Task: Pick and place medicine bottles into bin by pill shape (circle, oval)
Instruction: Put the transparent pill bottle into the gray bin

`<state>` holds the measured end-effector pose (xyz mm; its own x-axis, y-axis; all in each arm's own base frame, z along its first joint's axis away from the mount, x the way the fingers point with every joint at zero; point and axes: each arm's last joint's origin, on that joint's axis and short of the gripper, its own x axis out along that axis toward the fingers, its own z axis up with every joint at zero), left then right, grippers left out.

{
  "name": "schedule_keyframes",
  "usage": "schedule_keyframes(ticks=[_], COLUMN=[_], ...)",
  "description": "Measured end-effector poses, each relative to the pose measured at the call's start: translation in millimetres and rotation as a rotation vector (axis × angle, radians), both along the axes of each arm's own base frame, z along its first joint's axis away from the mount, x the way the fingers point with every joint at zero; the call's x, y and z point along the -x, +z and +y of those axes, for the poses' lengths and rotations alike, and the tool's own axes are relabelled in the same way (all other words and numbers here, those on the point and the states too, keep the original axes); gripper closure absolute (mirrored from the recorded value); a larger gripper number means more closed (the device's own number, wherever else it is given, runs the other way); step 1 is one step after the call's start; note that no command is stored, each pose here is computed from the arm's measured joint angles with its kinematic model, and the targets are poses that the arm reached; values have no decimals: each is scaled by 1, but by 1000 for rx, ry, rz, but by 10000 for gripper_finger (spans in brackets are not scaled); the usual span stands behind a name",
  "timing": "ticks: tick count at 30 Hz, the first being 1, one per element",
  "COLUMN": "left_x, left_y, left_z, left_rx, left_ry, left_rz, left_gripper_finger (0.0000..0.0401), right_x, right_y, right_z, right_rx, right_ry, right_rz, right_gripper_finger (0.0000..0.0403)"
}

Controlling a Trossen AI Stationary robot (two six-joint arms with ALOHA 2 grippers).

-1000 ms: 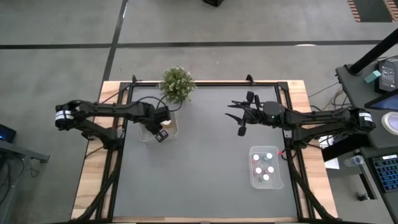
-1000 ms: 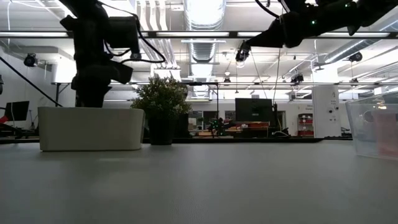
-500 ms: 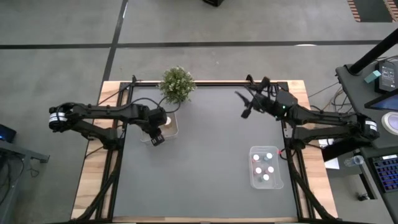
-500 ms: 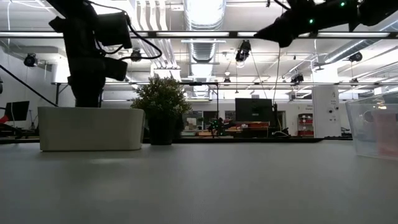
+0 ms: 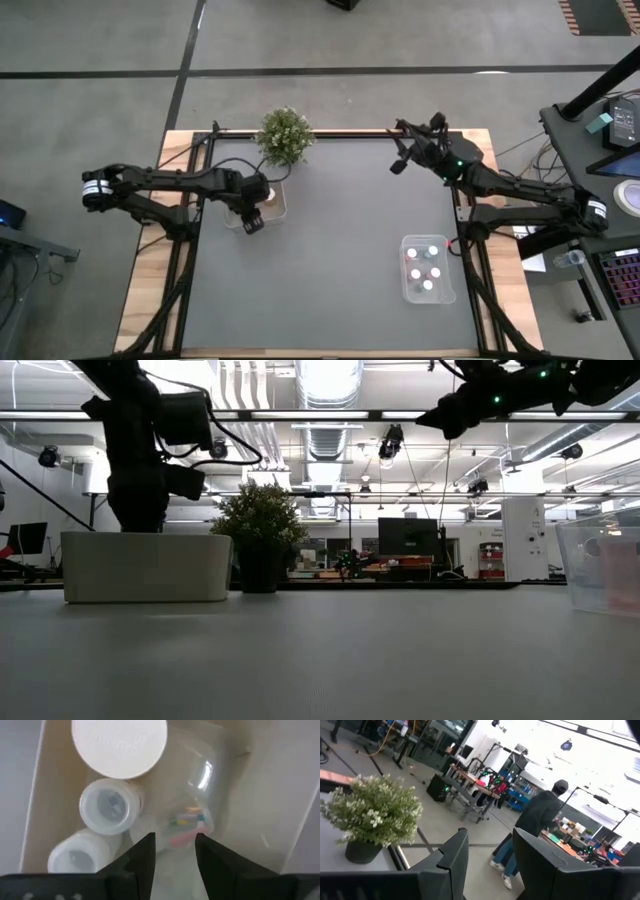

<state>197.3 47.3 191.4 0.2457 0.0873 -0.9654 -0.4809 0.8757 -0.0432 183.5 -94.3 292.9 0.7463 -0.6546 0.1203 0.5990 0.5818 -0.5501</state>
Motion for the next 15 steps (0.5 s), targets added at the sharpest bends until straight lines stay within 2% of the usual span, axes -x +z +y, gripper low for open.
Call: schedule_keyframes(ticks=[8, 15], left_x=[2, -1], left_y=[6, 2], left_z=[1, 1], left_rx=[-77, -108], left_ry=[-306, -486], left_rz=[35, 69], left_gripper_finger=[280, 280], right_x=[2, 2], right_y=[-3, -5], right_z=[1, 0], right_rx=[-16, -27], right_ry=[-6, -30], right_rz=[41, 63], right_gripper_finger=[259, 259])
